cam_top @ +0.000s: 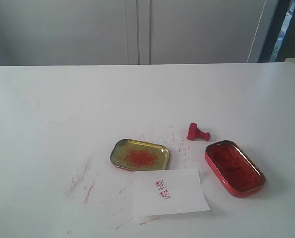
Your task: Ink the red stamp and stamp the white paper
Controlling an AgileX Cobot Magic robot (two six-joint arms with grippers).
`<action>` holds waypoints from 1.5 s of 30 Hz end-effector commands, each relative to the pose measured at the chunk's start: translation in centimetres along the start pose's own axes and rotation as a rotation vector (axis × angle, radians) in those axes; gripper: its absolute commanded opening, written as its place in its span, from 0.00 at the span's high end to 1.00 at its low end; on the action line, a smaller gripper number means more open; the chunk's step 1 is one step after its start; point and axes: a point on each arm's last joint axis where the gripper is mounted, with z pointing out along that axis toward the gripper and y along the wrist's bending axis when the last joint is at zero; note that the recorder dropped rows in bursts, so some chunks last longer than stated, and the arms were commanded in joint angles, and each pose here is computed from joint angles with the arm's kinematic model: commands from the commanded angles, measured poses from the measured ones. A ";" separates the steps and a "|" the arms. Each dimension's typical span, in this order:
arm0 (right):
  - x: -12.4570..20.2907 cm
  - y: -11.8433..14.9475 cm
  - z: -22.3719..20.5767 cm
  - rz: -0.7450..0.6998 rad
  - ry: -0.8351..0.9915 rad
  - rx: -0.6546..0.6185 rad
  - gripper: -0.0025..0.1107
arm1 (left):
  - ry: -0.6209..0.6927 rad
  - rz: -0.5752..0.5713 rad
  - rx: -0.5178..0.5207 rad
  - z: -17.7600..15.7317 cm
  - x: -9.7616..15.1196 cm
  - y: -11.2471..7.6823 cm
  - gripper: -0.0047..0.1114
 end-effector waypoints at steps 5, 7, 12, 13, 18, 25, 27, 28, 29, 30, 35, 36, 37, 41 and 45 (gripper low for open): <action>-0.1 -0.1 -1.9 -0.005 -0.119 0.005 0.98 | 0.004 -0.001 0.001 0.0 0.2 0.0 0.96; -0.1 -0.1 -2.3 -0.005 -0.141 0.005 0.98 | 0.004 -0.001 0.001 0.0 0.2 0.0 0.96; 0.0 -0.1 -3.4 -0.004 -0.213 0.003 0.98 | 0.004 -0.001 0.001 0.0 0.2 0.0 0.96; 0.1 -0.1 -3.5 -0.004 -0.236 0.002 0.98 | 0.004 -0.001 0.001 0.0 0.2 0.0 0.96; 3.1 -0.1 -2.0 -0.013 -0.284 0.001 0.98 | 0.004 -0.001 0.001 0.0 0.2 0.0 0.96; 8.4 -0.1 1.5 -0.017 -0.157 -0.002 0.98 | 0.004 -0.001 0.001 0.0 0.2 0.0 0.96; 9.6 -0.1 2.1 -0.018 -0.133 -0.003 0.98 | 0.004 -0.001 0.001 0.0 0.2 0.0 0.96; 10.1 -0.1 2.3 -0.018 -0.126 -0.004 0.98 | 0.004 -0.001 0.001 0.0 0.2 0.0 0.96; 10.3 -0.1 2.4 -0.018 -0.126 -0.004 0.98 | 0.004 -0.001 0.001 0.0 0.2 0.0 0.96; 10.5 -0.1 2.5 -0.018 -0.124 -0.004 0.98 | 0.004 -0.001 0.001 0.0 0.2 0.0 0.96; 11.2 0.0 2.8 -0.021 -0.106 -0.019 0.98 | 0.004 -0.001 0.001 0.0 0.2 0.0 0.96; 11.2 0.0 2.8 -0.024 -0.104 -0.031 0.98 | 0.004 -0.001 0.001 0.0 0.2 0.0 0.96; 11.4 0.1 2.9 -0.026 -0.104 -0.044 0.98 | 0.004 -0.001 0.001 0.0 0.2 0.0 0.96; 11.7 0.3 3.0 -0.035 -0.096 -0.084 0.98 | 0.004 -0.001 0.001 0.0 0.2 0.0 0.96; 11.9 0.4 3.0 -0.037 -0.077 -0.091 0.98 | 0.004 -0.001 0.001 0.0 0.2 0.0 0.96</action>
